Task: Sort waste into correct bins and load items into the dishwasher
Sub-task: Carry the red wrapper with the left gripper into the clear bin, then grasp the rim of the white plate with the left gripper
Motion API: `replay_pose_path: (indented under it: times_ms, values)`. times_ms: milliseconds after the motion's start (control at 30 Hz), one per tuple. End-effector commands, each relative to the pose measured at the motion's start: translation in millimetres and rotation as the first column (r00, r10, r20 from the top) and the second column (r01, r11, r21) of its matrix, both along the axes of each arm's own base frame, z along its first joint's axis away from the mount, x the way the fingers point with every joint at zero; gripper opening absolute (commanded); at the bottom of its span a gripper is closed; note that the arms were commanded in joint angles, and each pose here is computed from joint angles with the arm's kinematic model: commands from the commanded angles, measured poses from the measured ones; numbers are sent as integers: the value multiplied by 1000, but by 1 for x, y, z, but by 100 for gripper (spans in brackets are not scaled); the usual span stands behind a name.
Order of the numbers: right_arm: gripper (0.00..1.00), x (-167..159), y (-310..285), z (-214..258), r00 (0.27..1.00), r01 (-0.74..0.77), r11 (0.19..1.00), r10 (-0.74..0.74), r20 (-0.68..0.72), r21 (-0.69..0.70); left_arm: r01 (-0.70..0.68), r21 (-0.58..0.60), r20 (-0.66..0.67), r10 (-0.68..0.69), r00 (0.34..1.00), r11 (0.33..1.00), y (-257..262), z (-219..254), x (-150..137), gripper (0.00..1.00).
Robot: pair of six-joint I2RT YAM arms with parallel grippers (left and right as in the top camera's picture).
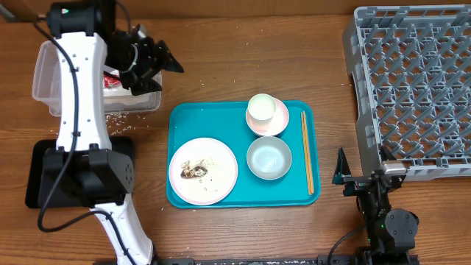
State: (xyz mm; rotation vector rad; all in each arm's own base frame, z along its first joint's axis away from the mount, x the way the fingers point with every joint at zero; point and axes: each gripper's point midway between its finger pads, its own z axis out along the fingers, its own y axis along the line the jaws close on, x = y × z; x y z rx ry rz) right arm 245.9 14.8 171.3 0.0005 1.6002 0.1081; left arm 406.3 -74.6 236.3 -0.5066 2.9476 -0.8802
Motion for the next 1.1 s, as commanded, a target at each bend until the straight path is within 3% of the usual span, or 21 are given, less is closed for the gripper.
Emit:
replay_pose_path:
  times_ms: [0, 133, 267, 500, 633, 833, 1067]
  values:
    - [100, 0, -2, -2, 1000, 12, 1000, -12, 5, -7, 69, 120, 132, -84, 988, 990, -15, 41, -27, 75]
    - [100, 0, -3, -2, 1000, 13, 1000, -13, 5, -7, 108, 261, 176, -158, 972, 959, -36, 58, -59, 79]
    - [100, 0, -2, -2, 1000, 12, 1000, -12, 5, -7, 103, 389, 112, -158, 981, 916, -55, 43, -89, 84]
    - [100, 0, -2, -2, 1000, 12, 1000, -12, 5, -7, -13, 521, -56, 49, 997, 854, -68, -19, -113, 89]
    - [100, 0, -2, -2, 1000, 12, 1000, -12, 5, -7, -79, 541, -100, 157, 982, 838, -67, -56, -111, 86]
    - [100, 0, -2, -2, 1000, 12, 1000, -12, 5, -6, -80, 478, -81, 135, 987, 875, -92, -108, -98, 79]
    - [100, 0, -2, -2, 1000, 12, 1000, -12, 5, -7, -169, 475, -124, 256, 959, 863, -91, -155, -109, 71]
